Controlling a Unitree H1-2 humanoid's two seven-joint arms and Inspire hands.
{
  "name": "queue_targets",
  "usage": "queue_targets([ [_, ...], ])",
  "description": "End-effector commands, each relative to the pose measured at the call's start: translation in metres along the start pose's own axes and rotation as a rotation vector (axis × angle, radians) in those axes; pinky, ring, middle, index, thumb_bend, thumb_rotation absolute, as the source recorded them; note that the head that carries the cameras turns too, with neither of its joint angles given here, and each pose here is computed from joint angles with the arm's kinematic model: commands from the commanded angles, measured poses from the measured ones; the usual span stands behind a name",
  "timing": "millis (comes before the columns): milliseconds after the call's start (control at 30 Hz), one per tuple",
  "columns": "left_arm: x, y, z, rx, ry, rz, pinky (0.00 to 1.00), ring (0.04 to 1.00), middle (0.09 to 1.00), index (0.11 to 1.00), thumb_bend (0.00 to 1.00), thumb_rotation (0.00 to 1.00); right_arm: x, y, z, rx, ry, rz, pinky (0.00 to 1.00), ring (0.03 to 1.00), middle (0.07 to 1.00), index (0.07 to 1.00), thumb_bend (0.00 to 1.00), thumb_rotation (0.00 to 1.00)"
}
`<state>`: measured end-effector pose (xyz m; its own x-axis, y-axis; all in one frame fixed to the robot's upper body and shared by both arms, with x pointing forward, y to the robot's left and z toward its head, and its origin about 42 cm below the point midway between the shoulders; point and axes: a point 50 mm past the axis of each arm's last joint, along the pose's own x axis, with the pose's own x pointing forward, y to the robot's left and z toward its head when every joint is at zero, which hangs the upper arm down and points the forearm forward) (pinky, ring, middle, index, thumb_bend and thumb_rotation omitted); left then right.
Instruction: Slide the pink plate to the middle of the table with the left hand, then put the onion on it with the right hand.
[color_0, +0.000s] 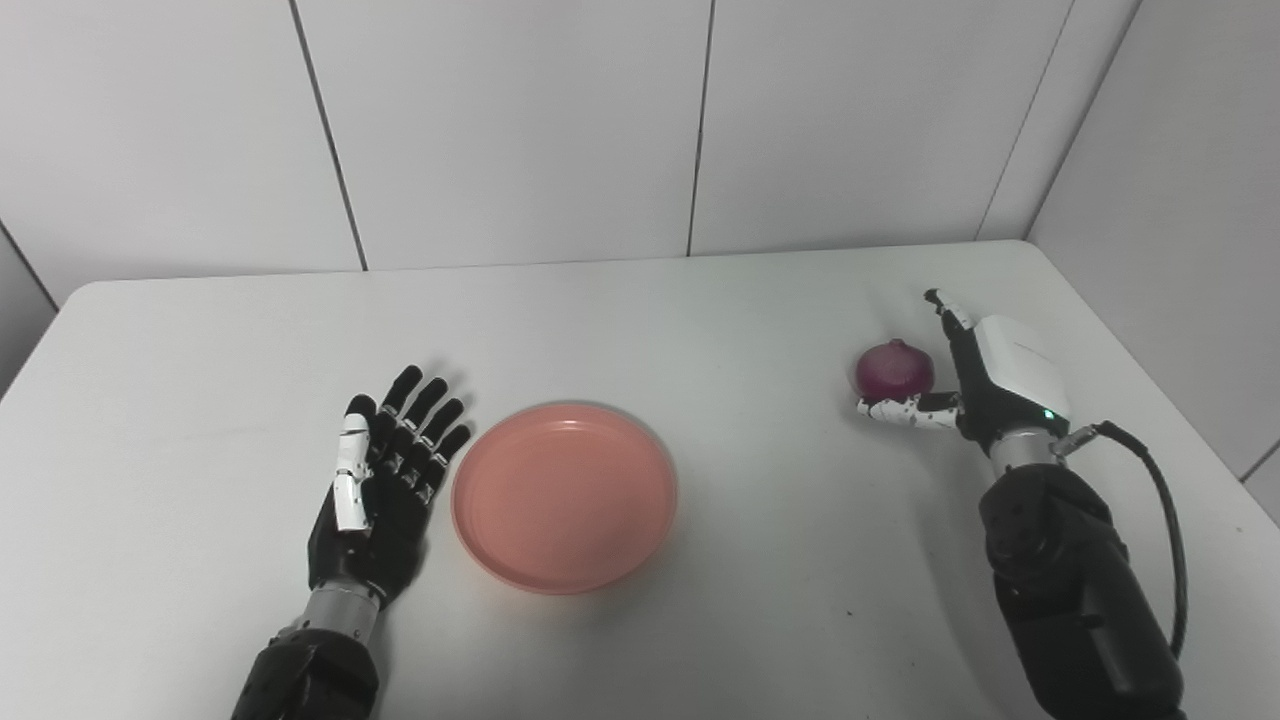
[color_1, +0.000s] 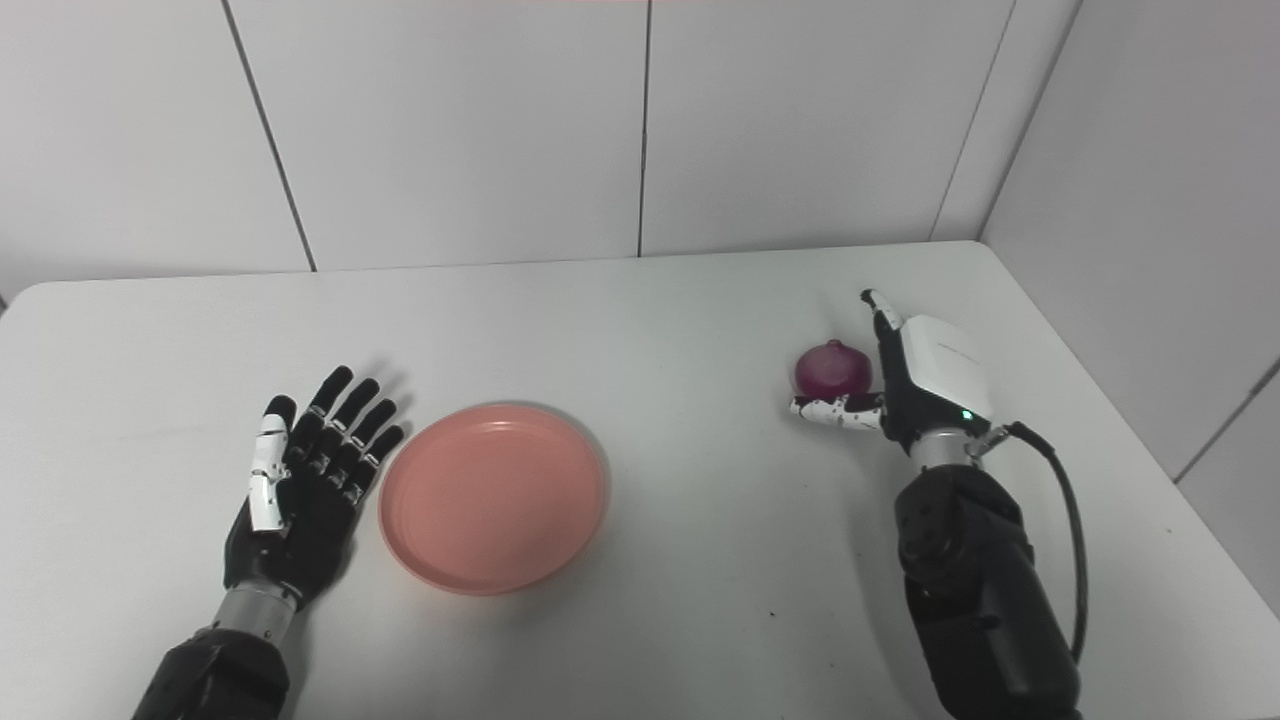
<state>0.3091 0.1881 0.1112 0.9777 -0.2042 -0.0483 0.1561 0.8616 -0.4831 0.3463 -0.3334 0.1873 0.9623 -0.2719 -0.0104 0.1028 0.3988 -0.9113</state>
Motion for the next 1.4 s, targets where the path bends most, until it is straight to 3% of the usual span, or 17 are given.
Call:
queue_targets([
  [0, -0.005, 0.007, -0.005, -0.010, 0.032, 0.024, 0.91, 0.906, 0.919, 0.905, 0.41, 1.00, 0.014, -0.022, 0.009, -0.007, -0.027, -0.074, 0.68, 0.827, 0.892, 0.903, 0.98, 0.38],
  [1133, -0.008, 0.007, -0.006, -0.007, 0.032, 0.029, 0.91, 0.908, 0.918, 0.903, 0.41, 1.00, 0.041, -0.013, 0.014, -0.034, -0.027, -0.014, 0.65, 0.775, 0.828, 0.819, 0.91, 0.38],
  [1267, -0.008, 0.007, -0.006, -0.011, 0.031, 0.027, 0.91, 0.910, 0.920, 0.905, 0.41, 1.00, 0.043, -0.012, 0.013, -0.039, -0.019, -0.026, 0.59, 0.721, 0.786, 0.801, 0.89, 0.35],
  [1367, -0.008, 0.007, -0.006, -0.012, 0.031, 0.029, 0.91, 0.910, 0.920, 0.904, 0.41, 1.00, 0.045, -0.013, 0.011, -0.038, -0.017, -0.027, 0.60, 0.720, 0.777, 0.794, 0.87, 0.32],
])
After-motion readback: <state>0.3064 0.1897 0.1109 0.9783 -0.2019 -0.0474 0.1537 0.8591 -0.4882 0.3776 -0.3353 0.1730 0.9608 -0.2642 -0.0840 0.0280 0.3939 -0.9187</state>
